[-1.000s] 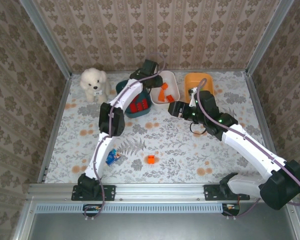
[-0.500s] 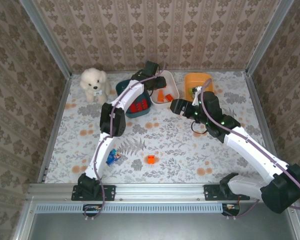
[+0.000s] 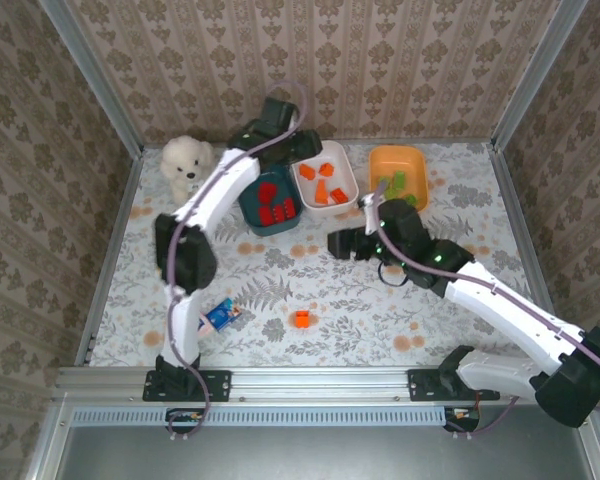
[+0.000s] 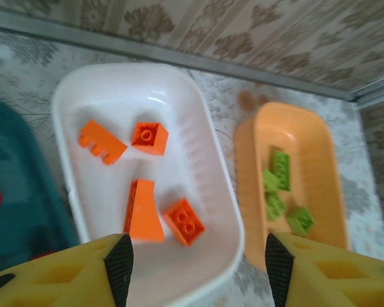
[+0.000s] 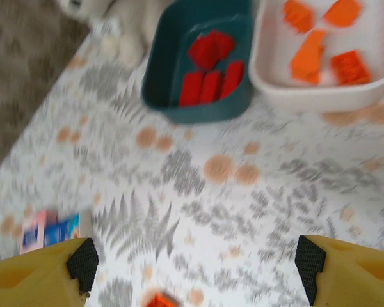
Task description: Sort the legos into containers by color
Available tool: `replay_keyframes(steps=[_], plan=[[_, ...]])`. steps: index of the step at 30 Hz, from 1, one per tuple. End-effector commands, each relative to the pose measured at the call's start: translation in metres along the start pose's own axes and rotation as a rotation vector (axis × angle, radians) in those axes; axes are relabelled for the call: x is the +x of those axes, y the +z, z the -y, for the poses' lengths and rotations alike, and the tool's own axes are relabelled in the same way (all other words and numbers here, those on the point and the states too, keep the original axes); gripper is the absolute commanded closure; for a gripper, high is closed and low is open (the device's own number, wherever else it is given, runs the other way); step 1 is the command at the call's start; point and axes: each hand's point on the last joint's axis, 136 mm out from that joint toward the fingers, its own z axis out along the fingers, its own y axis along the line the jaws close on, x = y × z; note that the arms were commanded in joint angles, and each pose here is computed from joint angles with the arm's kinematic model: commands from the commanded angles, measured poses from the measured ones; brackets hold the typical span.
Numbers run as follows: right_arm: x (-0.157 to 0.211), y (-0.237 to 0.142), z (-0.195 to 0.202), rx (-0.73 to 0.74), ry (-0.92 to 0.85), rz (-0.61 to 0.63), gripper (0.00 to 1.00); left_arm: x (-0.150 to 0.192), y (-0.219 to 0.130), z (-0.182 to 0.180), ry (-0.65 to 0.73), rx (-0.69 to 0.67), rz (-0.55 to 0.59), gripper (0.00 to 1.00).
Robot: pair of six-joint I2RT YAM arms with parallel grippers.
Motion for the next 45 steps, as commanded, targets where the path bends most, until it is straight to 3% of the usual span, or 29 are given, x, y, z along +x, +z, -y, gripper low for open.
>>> replay_keyframes(steps=[1, 5, 10, 19, 25, 38, 45], plan=[[0.054, -0.004, -0.014, -0.011, -0.232, -0.141, 0.16, 0.033, -0.045, -0.031, -0.050, -0.045, -0.047, 0.39], [0.100, 0.004, -0.029, -0.045, -0.346, -0.275, 0.16, 0.105, -0.091, -0.074, -0.102, -0.082, -0.146, 0.37], [0.135, 0.024, -0.040, 0.014, -0.291, -0.457, 0.17, 0.195, -0.151, -0.125, -0.131, -0.153, -0.231, 0.34], [0.179, 0.061, -0.070, 0.210, -0.034, -0.781, 0.25, 0.263, -0.233, -0.165, -0.152, -0.193, -0.198, 0.30], [0.194, 0.062, -0.051, 0.500, 0.109, -0.856, 0.25, 0.282, -0.263, -0.165, -0.118, -0.148, -0.195, 0.27], [0.221, 0.112, -0.058, 0.545, 0.325, -0.817, 0.27, 0.293, -0.280, -0.156, -0.055, -0.073, -0.218, 0.24], [0.220, 0.125, -0.055, 0.560, 0.345, -0.789, 0.45, 0.294, -0.280, -0.154, -0.055, -0.064, -0.223, 0.24]])
